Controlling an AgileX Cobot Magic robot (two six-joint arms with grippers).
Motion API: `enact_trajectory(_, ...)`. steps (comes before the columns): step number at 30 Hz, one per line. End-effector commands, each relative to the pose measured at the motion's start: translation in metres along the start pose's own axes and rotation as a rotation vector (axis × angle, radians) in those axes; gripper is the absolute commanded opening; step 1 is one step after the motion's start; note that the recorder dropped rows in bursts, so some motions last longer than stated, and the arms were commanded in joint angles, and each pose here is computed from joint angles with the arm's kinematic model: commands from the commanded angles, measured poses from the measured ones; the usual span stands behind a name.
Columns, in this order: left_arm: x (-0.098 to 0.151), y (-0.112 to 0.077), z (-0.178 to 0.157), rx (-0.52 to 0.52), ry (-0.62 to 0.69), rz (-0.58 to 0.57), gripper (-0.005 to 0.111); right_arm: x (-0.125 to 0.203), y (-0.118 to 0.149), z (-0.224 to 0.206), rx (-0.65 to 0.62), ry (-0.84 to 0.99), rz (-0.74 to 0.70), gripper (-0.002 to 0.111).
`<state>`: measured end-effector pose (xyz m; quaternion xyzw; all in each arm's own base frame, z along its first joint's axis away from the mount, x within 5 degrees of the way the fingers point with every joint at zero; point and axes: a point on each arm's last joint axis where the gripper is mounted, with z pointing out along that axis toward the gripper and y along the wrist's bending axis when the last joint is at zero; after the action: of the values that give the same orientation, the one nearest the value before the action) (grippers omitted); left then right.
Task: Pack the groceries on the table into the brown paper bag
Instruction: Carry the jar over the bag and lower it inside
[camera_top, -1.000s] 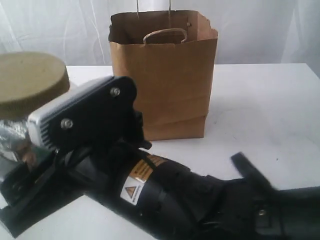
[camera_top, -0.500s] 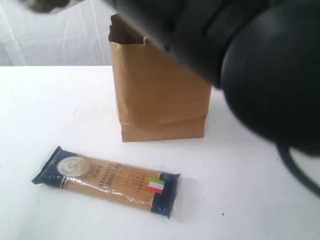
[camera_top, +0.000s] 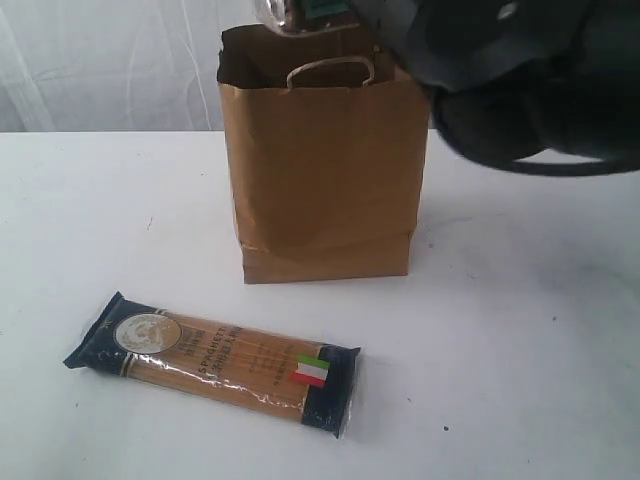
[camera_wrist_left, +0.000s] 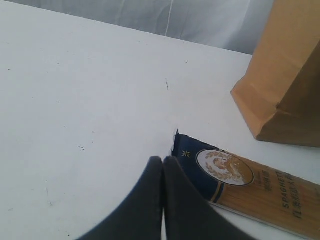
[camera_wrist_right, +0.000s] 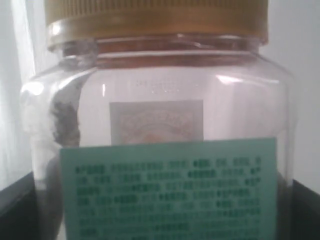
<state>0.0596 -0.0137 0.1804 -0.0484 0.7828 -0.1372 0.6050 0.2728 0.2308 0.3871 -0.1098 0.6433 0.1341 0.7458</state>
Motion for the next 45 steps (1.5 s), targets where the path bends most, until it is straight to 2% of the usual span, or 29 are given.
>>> enact_trajectory(1, 0.001, -0.001, 0.000, 0.009, -0.001, -0.021, 0.000, 0.008, -0.007, 0.016, 0.030, -0.102, -0.002, 0.000)
enact_trajectory(5, 0.001, -0.001, 0.000, 0.009, -0.001, -0.021, 0.000, 0.025, -0.011, 0.028, 0.030, -0.105, 0.066, 0.000)
enact_trajectory(10, 0.001, -0.001, 0.000, 0.009, 0.001, -0.020, 0.000, 0.039, -0.022, 0.037, 0.079, -0.094, 0.054, 0.000)
enact_trajectory(22, 0.001, -0.001, 0.000, 0.009, 0.001, -0.020, 0.000, 0.073, -0.015, 0.048, 0.045, 0.004, 0.043, 0.000)
enact_trajectory(25, 0.001, -0.001, 0.000, 0.009, 0.001, -0.020, 0.000, 0.077, -0.014, 0.049, 0.045, 0.012, 0.037, 0.007)
enact_trajectory(29, 0.001, -0.001, 0.000, 0.009, 0.001, -0.020, 0.000, 0.078, -0.014, 0.050, 0.046, 0.013, 0.036, 0.026)
enact_trajectory(33, 0.001, -0.001, 0.000, 0.009, 0.001, -0.020, 0.000, 0.078, -0.014, 0.050, 0.046, 0.013, 0.032, 0.037)
enact_trajectory(43, 0.001, -0.001, 0.000, 0.009, 0.001, -0.020, 0.000, 0.078, -0.014, 0.049, 0.049, 0.015, 0.039, 0.037)
enact_trajectory(45, 0.001, -0.001, 0.000, 0.009, 0.001, -0.020, 0.000, 0.078, -0.014, 0.049, 0.049, 0.014, 0.075, 0.037)
